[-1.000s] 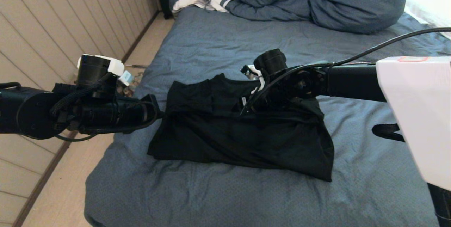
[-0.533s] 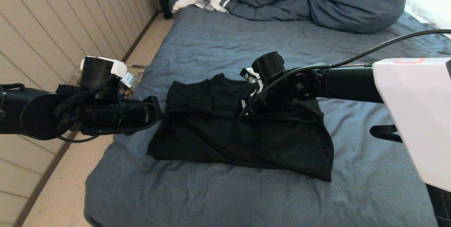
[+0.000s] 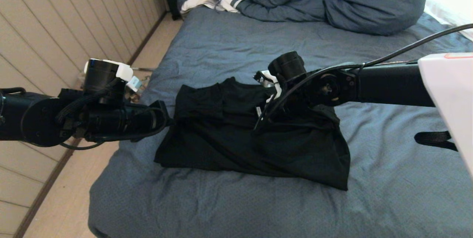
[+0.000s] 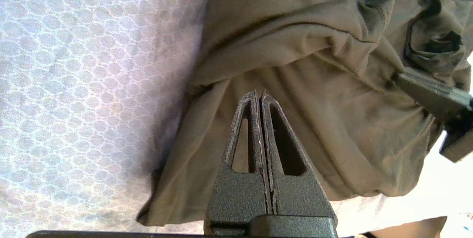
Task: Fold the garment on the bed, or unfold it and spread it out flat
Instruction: Fold the black T-shirt
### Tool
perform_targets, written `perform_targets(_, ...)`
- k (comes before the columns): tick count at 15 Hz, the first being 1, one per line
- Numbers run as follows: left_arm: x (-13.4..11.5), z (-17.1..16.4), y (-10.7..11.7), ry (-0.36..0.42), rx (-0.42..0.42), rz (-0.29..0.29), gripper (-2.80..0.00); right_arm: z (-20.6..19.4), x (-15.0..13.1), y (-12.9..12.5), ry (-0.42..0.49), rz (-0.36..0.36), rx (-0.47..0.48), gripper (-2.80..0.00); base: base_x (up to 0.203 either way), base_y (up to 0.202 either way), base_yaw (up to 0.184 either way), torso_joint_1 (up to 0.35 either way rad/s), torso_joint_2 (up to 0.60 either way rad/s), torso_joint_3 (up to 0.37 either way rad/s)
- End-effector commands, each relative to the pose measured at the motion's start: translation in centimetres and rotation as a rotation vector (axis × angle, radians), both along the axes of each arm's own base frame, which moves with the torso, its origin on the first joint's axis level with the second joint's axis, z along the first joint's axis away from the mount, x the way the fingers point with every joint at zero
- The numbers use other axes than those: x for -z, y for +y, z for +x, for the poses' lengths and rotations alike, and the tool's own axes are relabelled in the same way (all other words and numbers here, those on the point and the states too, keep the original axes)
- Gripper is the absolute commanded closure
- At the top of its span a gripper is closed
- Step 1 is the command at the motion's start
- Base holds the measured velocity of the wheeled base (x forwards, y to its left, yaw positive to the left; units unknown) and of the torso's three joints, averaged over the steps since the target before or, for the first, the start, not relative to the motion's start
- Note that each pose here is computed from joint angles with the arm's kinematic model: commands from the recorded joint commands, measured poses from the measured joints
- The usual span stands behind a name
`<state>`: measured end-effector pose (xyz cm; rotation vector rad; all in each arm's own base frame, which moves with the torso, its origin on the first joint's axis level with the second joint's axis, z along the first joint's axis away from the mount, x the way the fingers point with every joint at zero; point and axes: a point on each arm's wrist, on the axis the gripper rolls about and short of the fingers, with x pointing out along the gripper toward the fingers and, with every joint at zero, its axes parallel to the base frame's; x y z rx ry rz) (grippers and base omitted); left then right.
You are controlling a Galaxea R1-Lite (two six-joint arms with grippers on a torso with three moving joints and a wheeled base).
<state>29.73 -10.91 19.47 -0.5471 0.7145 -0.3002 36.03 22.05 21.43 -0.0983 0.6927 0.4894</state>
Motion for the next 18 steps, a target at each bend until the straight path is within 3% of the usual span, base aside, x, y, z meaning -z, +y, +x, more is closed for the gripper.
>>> perform_targets(1, -0.1, -0.1, 0.1, -0.003, -0.002, -0.005, 0.00, -1.7, -1.5, -0.8, -0.013, 0.009, -0.004, 0.00, 0.000, 0.000, 0.000, 0.000, 0.00, 0.000)
perform_targets(9, -0.6, -0.5, 0.2, -0.012, -0.008, -0.018, 0.00, -9.1, -5.6, -4.0, -0.047, 0.047, -0.043, 0.00, 0.000, 0.000, 0.000, 0.000, 0.00, 0.000)
perform_targets(18, -1.3, -0.9, 0.3, -0.030, -0.009, -0.027, 0.00, -15.3, -3.9, -4.0, 0.016, -0.002, -0.173, 0.00, 0.000, 0.000, 0.000, 0.000, 0.00, 0.000)
